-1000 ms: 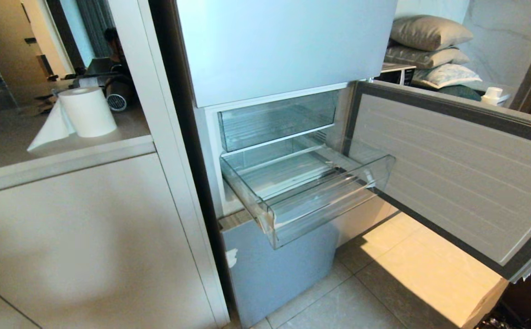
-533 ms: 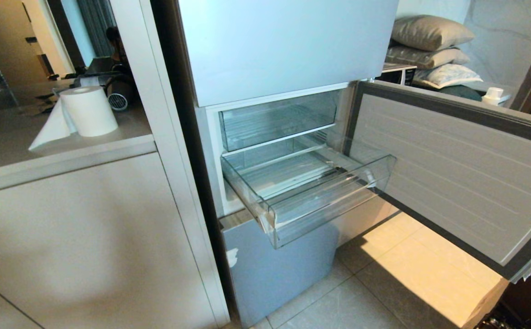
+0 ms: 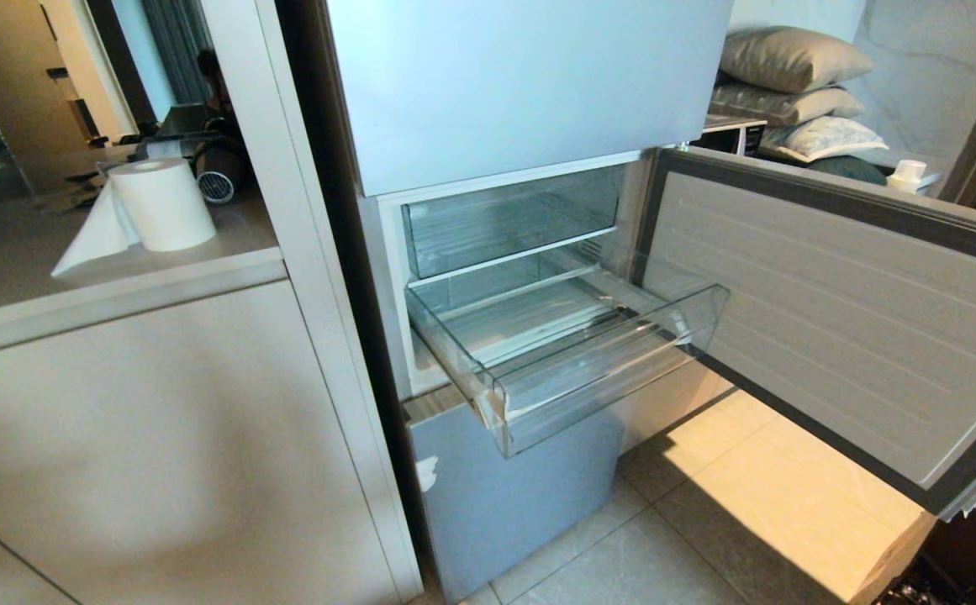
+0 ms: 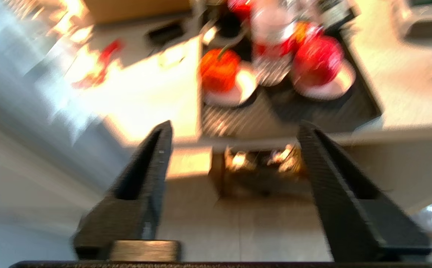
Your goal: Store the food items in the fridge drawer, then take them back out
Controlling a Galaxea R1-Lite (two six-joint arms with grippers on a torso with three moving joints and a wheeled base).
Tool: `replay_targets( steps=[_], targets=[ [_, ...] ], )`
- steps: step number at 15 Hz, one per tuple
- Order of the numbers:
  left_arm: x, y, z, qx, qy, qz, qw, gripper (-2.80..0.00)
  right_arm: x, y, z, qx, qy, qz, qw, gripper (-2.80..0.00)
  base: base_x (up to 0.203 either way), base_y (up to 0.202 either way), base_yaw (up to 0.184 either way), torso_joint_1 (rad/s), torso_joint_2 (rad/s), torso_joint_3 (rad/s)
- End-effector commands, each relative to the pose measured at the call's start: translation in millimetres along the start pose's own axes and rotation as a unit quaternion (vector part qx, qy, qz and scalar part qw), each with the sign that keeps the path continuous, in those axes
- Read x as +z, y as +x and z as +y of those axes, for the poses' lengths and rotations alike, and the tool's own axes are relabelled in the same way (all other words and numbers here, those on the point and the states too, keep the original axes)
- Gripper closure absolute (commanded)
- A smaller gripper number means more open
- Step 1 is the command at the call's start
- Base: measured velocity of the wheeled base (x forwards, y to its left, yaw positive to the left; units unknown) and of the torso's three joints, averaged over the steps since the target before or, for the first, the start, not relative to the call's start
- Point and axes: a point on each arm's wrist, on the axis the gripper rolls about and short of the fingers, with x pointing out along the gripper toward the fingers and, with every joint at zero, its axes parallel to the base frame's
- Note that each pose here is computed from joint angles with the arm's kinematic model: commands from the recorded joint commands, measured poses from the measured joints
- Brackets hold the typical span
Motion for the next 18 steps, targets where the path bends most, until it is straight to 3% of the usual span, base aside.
replay_targets(
  steps=[1, 5, 9, 18],
  targets=[
    [-0.1, 0.0, 0.0, 0.0, 0.0, 0.0, 1.0, 0.0, -13.4, 51.6, -17.4, -0.027, 0.008, 0.019, 0.999, -2.8, 0.0, 0.0, 0.0, 0.0, 0.0, 0.0],
    [-0.1, 0.0, 0.0, 0.0, 0.0, 0.0, 1.0, 0.0, -31.4, 108.0, -39.3, -0.042, 0.008, -0.009, 0.999, -2.8, 0.0, 0.0, 0.0, 0.0, 0.0, 0.0],
    [-0.1, 0.0, 0.0, 0.0, 0.0, 0.0, 1.0, 0.0, -58.5, 165.7, -57.6, -0.05, 0.015, -0.001, 0.999, -2.8, 0.0, 0.0, 0.0, 0.0, 0.0, 0.0],
    [-0.1, 0.0, 0.0, 0.0, 0.0, 0.0, 1.0, 0.0, -75.0, 256.1, -112.6, -0.087, 0.02, -0.033, 0.995, -2.8, 0.0, 0.0, 0.0, 0.0, 0.0, 0.0]
  ],
)
